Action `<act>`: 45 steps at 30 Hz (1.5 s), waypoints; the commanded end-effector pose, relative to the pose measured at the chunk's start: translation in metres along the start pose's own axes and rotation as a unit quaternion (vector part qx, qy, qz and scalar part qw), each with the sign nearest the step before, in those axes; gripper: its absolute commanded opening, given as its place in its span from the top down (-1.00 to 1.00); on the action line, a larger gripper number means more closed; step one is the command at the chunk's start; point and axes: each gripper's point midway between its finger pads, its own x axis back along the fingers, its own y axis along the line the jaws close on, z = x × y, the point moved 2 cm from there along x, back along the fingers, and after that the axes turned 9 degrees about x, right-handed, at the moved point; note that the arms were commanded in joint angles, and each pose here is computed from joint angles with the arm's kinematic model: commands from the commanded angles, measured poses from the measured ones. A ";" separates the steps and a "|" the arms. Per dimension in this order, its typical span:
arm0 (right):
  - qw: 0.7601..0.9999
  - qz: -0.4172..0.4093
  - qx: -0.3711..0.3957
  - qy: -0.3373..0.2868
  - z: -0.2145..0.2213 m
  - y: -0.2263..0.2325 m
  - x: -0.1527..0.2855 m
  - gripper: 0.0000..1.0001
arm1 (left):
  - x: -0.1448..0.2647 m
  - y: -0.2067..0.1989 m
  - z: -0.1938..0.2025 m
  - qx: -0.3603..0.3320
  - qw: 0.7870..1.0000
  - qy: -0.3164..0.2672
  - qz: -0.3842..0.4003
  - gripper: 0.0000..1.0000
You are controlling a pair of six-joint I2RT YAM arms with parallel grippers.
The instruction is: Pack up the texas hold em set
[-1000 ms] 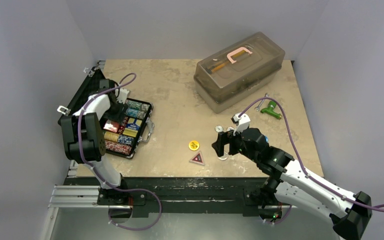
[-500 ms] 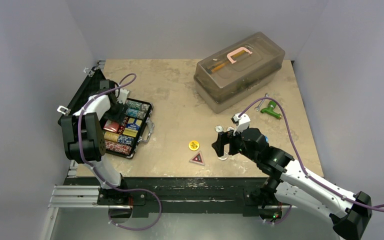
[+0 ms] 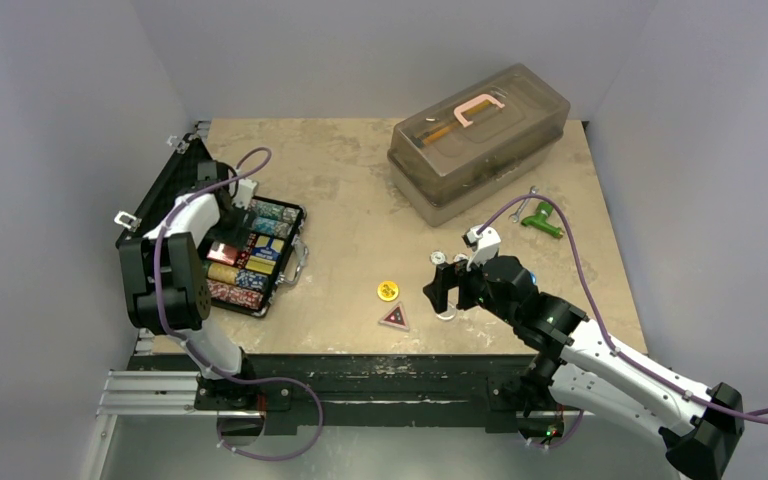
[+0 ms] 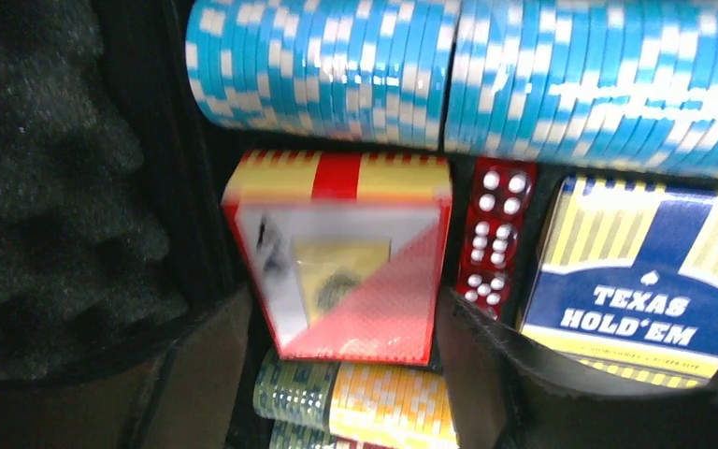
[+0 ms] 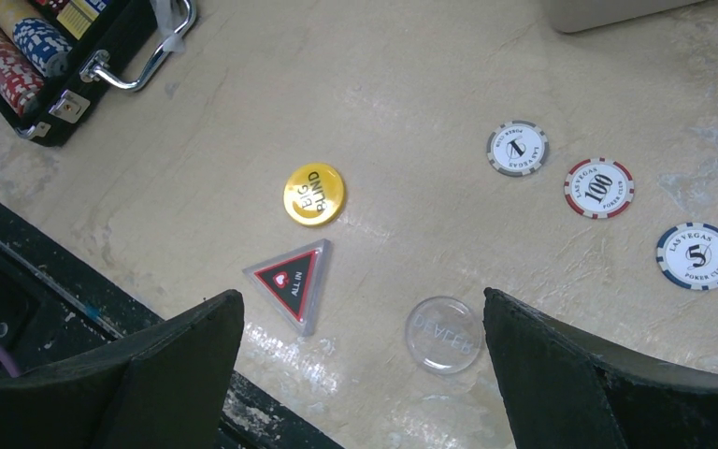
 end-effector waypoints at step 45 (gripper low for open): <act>0.986 0.157 -0.028 0.053 0.013 -0.040 -0.021 -0.97 | 0.170 -0.143 0.013 0.338 0.849 -0.167 0.369 -0.81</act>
